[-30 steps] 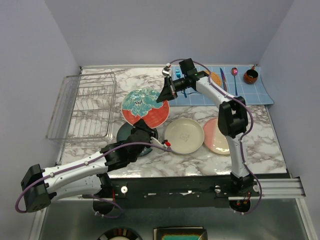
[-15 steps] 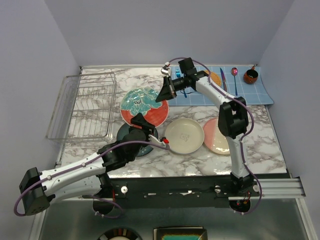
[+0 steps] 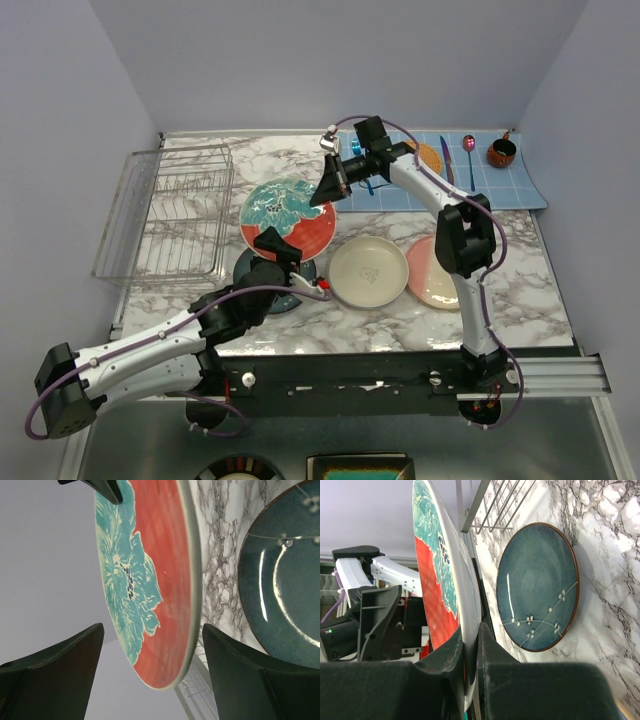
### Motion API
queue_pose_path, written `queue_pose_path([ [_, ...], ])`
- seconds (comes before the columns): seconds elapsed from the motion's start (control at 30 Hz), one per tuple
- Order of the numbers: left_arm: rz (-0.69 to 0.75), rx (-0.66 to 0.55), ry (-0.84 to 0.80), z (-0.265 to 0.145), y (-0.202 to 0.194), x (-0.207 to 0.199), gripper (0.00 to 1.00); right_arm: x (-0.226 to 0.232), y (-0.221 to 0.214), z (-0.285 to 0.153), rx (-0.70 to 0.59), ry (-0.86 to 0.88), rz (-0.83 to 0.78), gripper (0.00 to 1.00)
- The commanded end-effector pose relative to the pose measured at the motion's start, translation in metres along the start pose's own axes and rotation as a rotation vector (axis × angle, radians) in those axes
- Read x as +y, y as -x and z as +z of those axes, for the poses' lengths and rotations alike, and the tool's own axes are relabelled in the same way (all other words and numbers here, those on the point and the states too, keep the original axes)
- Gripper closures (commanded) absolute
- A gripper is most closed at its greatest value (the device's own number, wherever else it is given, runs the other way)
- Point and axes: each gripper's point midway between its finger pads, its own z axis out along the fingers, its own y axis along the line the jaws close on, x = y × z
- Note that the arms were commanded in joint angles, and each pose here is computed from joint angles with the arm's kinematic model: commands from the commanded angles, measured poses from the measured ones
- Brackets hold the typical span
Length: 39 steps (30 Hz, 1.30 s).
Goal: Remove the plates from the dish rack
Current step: Place the plate at the center of the board.
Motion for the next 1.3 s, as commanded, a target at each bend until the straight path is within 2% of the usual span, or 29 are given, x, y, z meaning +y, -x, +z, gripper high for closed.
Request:
queue_pose_path([
  [0.0,0.017,0.018,-0.045,-0.002,-0.008,-0.016,0.11,0.060,0.014,-0.023,-0.009,0.114,-0.085,0.99],
  [0.33,0.003,0.040,-0.057,-0.006,-0.019,-0.025,0.10,0.048,0.026,-0.040,-0.047,0.098,-0.077,0.99],
  [0.73,-0.048,0.031,-0.052,-0.016,-0.037,-0.029,0.10,0.003,0.043,-0.075,-0.128,0.005,-0.055,0.99],
  [0.83,-0.101,0.041,-0.067,-0.020,-0.041,-0.030,0.11,-0.003,0.046,-0.082,-0.147,-0.022,-0.060,0.99],
  [1.13,-0.225,0.058,-0.038,-0.033,-0.054,-0.011,0.11,-0.021,0.045,-0.091,-0.160,-0.077,-0.066,0.99],
  [1.27,-0.332,0.048,0.040,-0.040,-0.054,0.028,0.11,-0.027,0.039,-0.090,-0.154,-0.085,-0.053,0.99],
])
